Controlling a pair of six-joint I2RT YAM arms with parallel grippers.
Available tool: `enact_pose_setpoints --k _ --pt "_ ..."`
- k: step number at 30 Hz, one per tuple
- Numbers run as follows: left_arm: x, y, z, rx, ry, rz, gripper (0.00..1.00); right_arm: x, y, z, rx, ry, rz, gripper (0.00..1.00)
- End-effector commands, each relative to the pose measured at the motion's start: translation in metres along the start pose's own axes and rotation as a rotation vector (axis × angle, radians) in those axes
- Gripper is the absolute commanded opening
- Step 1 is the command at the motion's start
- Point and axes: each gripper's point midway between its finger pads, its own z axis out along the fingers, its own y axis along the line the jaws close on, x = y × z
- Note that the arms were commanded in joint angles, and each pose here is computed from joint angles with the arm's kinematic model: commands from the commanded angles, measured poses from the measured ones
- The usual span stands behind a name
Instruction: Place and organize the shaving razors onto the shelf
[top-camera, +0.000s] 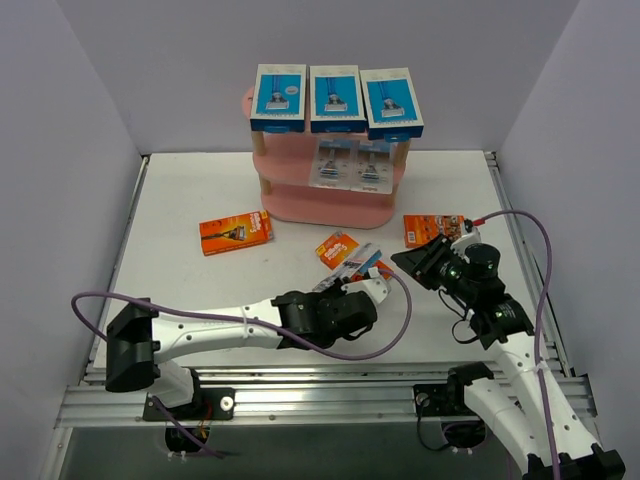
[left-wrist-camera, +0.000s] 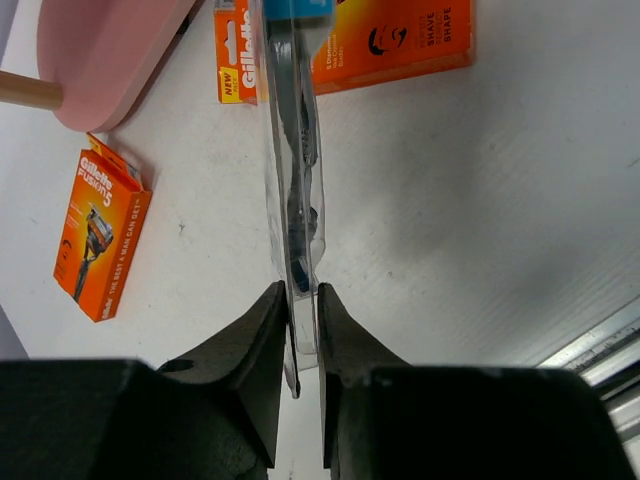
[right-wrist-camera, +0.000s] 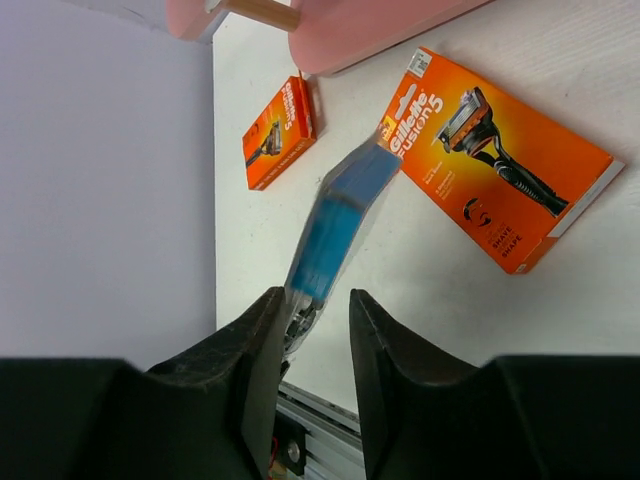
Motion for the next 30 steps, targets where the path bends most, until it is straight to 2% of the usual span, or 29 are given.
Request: enact_pose_setpoints --k 1,2,6,11,15,21,22,23,27,30 --pt "-0.013 0.012 -0.025 0.057 -0.052 -0.148 0.02 -0.011 0.015 0.001 -0.041 -0.031 -0.022 0.29" --pt "-0.011 0.013 -0.030 0.072 -0.058 -0.166 0.02 -0.016 0.020 0.003 -0.056 -0.049 -0.030 0.36" --pt "0.003 0.003 -0.036 0.148 -0.036 -0.228 0.02 -0.020 0.020 0.008 -0.049 -0.055 -0.022 0.47" --pt "0.014 0.002 -0.048 0.194 -0.024 -0.327 0.02 -0.018 0.014 0.014 -0.048 -0.055 -0.001 0.49" --pt "0.024 0.010 -0.055 0.237 -0.006 -0.564 0.02 -0.010 0.004 0.016 -0.049 -0.048 0.010 0.48" --pt "0.034 0.055 -0.063 0.292 -0.080 -0.990 0.02 -0.003 -0.005 0.016 -0.038 -0.043 0.013 0.48" --pt "0.044 0.055 -0.060 0.294 -0.070 -1.026 0.02 -0.002 -0.007 0.017 -0.033 -0.038 0.014 0.48" --pt "0.044 0.070 -0.062 0.283 -0.111 -1.095 0.02 0.000 -0.008 0.017 -0.033 -0.036 0.014 0.48" --pt "0.050 0.065 -0.060 0.384 -0.116 -1.259 0.02 0.003 -0.011 0.017 -0.035 -0.038 0.021 0.48" --pt "0.054 0.058 -0.053 0.439 -0.108 -1.326 0.02 0.006 -0.015 0.016 -0.029 -0.034 0.023 0.48"
